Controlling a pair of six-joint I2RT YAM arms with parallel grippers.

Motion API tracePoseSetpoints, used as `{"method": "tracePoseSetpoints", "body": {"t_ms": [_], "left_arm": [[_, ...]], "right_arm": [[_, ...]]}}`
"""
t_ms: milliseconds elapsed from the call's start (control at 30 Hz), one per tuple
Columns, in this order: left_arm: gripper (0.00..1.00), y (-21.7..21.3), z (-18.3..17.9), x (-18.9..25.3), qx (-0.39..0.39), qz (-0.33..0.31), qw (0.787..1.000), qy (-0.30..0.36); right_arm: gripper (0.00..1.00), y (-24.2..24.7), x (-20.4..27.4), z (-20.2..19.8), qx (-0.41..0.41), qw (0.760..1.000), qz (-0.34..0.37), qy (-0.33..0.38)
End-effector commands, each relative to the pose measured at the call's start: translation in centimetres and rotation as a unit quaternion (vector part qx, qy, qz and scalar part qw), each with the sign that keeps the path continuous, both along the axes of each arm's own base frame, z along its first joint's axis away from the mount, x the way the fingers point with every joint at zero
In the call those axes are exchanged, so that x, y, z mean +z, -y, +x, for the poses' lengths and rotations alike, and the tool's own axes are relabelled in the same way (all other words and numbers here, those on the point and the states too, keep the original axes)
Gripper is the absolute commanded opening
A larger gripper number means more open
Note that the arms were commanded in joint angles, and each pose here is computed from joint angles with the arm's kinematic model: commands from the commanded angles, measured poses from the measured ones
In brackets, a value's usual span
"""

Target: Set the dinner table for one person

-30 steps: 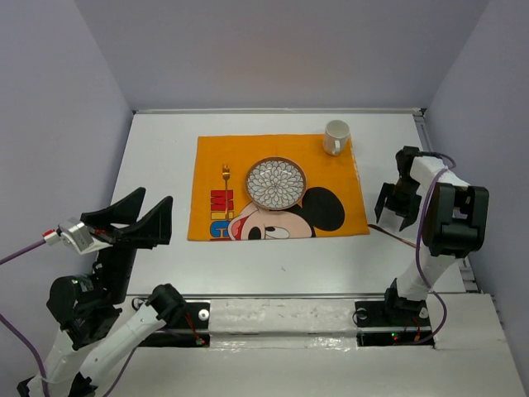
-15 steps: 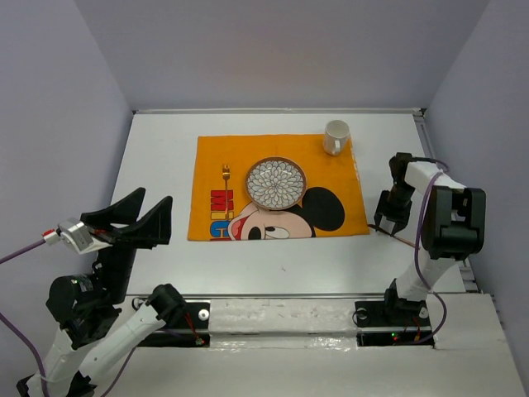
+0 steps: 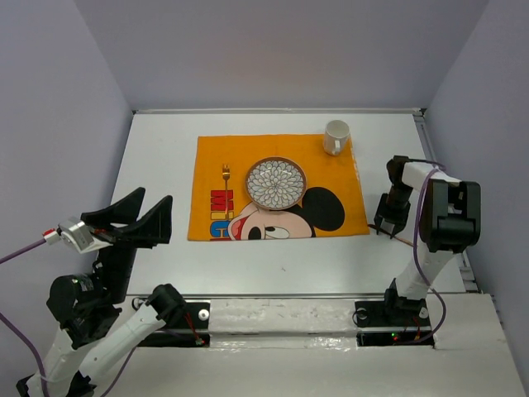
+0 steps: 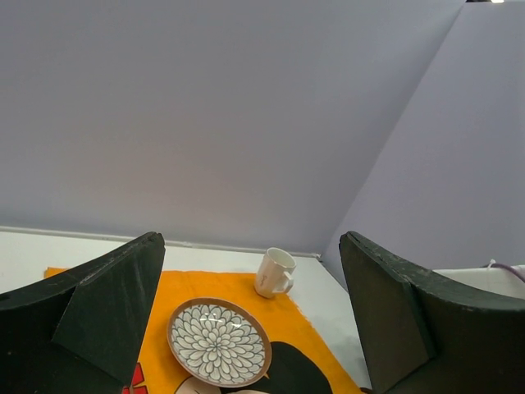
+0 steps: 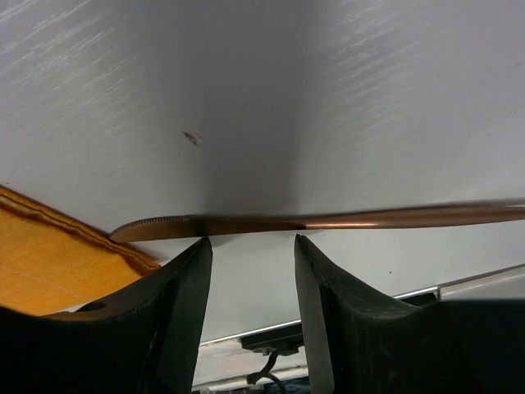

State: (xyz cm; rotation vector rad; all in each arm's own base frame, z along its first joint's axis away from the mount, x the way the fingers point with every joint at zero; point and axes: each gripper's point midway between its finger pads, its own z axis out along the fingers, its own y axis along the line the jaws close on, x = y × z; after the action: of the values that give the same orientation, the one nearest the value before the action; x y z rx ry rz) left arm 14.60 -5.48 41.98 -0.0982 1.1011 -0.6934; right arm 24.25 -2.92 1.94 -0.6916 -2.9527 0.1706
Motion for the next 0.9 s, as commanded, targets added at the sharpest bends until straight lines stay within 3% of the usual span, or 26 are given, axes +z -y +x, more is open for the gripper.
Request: {"method": "tracePoseSetpoints", "body": {"t_ms": [0,100,567,700,867], "left_arm": [[0.99,0.1,0.5,0.7,0.01,0.001,1.0,0.005],[0.99,0.3,0.7,0.6,0.011,0.006,1.0,0.002],[0.99,0.8,1.4,0.0,0.017,0.019,1.0,-0.01],[0.99,0.7,1.4,0.1,0.016,0.017,1.0,-0.009],[0.99,0.7,1.2,0.2,0.013,0.015,1.0,-0.005]], "right_arm": [[0.5,0.4,0.3,2.8,0.003,0.999,-0.015,0.04],[0.45,0.8,0.2,3.6,0.005,0.998,-0.024,0.05],[0.41,0.2,1.0,9.5,0.013,0.992,-0.006,0.129],[0.41,-0.5,3.1,9.4,0.016,0.987,0.001,0.159],[0.5,2.4,5.0,7.0,-0.031,0.983,-0.06,0.173]]}}
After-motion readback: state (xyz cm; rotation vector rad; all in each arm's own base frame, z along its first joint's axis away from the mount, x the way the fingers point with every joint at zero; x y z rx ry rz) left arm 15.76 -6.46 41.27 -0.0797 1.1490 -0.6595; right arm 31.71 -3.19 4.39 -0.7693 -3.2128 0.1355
